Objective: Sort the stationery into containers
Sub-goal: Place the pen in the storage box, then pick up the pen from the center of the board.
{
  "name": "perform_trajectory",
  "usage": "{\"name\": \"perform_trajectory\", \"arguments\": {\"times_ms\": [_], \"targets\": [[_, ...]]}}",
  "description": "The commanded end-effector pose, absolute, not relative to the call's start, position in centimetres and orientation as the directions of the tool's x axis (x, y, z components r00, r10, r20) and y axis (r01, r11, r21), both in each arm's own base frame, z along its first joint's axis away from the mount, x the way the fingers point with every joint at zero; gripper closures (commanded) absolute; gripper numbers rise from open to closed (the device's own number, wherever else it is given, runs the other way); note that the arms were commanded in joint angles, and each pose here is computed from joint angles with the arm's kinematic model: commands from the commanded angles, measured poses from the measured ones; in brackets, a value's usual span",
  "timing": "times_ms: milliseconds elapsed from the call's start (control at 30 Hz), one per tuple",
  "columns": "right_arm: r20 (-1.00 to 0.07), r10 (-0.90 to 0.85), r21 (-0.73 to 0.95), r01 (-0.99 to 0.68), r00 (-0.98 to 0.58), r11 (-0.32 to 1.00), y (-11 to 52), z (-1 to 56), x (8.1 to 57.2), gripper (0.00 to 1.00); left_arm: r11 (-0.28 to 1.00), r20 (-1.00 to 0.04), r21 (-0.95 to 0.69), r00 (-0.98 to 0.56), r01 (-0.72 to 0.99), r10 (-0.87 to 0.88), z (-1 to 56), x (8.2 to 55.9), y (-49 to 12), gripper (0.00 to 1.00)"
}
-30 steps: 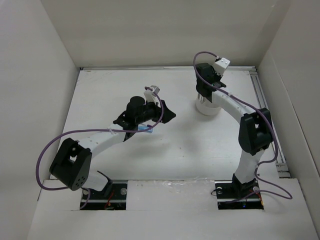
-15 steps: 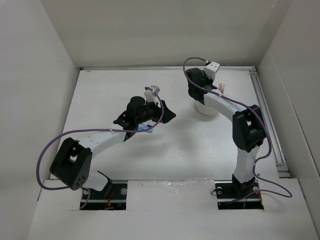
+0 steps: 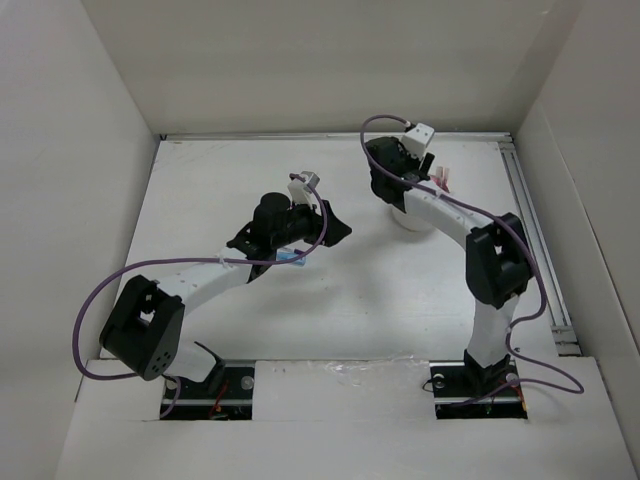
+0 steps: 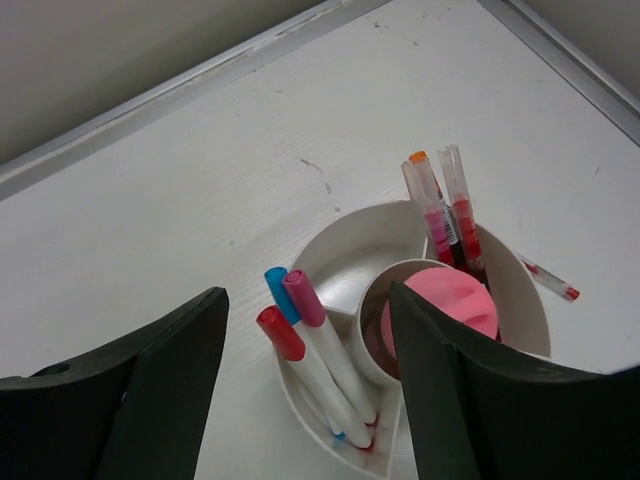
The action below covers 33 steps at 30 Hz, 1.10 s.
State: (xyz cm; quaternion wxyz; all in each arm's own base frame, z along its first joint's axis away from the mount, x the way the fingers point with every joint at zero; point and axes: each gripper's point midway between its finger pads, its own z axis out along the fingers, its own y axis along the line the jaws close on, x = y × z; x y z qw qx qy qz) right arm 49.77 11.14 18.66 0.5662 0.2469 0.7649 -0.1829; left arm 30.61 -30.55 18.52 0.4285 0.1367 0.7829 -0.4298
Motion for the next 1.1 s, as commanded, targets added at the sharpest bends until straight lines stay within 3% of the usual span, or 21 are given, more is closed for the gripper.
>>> {"name": "perform_trajectory", "arguments": {"times_ms": [0, 200, 300, 400, 433, 467, 600, 633, 667, 800, 900, 1067], "targets": [[-0.946, 0.306, 0.203, 0.545, -0.104, 0.813, 12.0, 24.9, 49.0, 0.29, 0.570, -0.811, -0.544, -0.561, 0.615, -0.169, 20.0, 30.4, -30.7, 0.42], [-0.843, 0.535, 0.460, 0.445, -0.051, 0.768, 9.3, 28.6, 46.0, 0.29, 0.562, -0.805, -0.553, -0.569, 0.615, -0.170, 20.0, 30.2, -30.9, 0.42], [-0.788, 0.614, 0.523, 0.475, -0.049, 0.708, 5.5, 26.5, 44.5, 0.34, 0.556, -0.811, -0.550, -0.557, 0.623, -0.179, 20.6, 30.2, -30.8, 0.42], [-0.710, 0.704, 0.610, 0.507, 0.008, 0.609, 1.3, 25.3, 43.3, 0.72, 0.526, -0.807, -0.561, -0.565, 0.639, -0.174, 20.9, 29.7, -31.2, 0.42], [-0.698, 0.716, 0.598, 0.546, -0.005, 0.587, 0.1, 23.1, 42.5, 0.93, 0.523, -0.810, -0.559, -0.559, 0.643, -0.178, 21.1, 29.8, -31.2, 0.42], [-0.676, 0.737, 0.614, 0.566, 0.017, 0.550, -0.9, 22.2, 42.4, 0.99, 0.525, -0.801, -0.569, -0.571, 0.633, -0.178, 20.6, 29.6, -31.2, 0.42], [-0.636, 0.771, 0.559, 0.673, -0.027, 0.484, -4.4, 16.2, 42.1, 1.00, 0.512, -0.807, -0.566, -0.561, 0.646, -0.183, 21.4, 29.3, -31.1, 0.42], [-0.633, 0.773, 0.542, 0.688, -0.043, 0.482, -4.9, 15.2, 42.2, 0.96, 0.511, -0.808, -0.565, -0.559, 0.648, -0.185, 21.5, 29.1, -31.0, 0.42], [-0.625, 0.776, 0.510, 0.705, -0.090, 0.492, -4.6, 13.3, 42.3, 0.74, 0.515, -0.812, -0.561, -0.550, 0.648, -0.193, 21.7, 29.3, -30.9, 0.42], [-0.609, 0.765, 0.415, 0.737, -0.210, 0.533, -4.9, 10.0, 42.9, 0.30, 0.522, -0.813, -0.560, -0.547, 0.643, -0.198, 21.6, 29.2, -30.7, 0.42], [-0.597, 0.757, 0.390, 0.729, -0.265, 0.562, -4.5, 8.7, 43.5, 0.21, 0.513, -0.816, -0.559, -0.544, 0.652, -0.198, 21.8, 29.1, -30.8, 0.42], [-0.584, 0.748, 0.348, 0.734, -0.317, 0.583, -4.7, 7.4, 44.6, 0.19, 0.511, -0.810, -0.566, -0.550, 0.647, -0.203, 21.8, 29.1, -30.8, 0.42]]}}
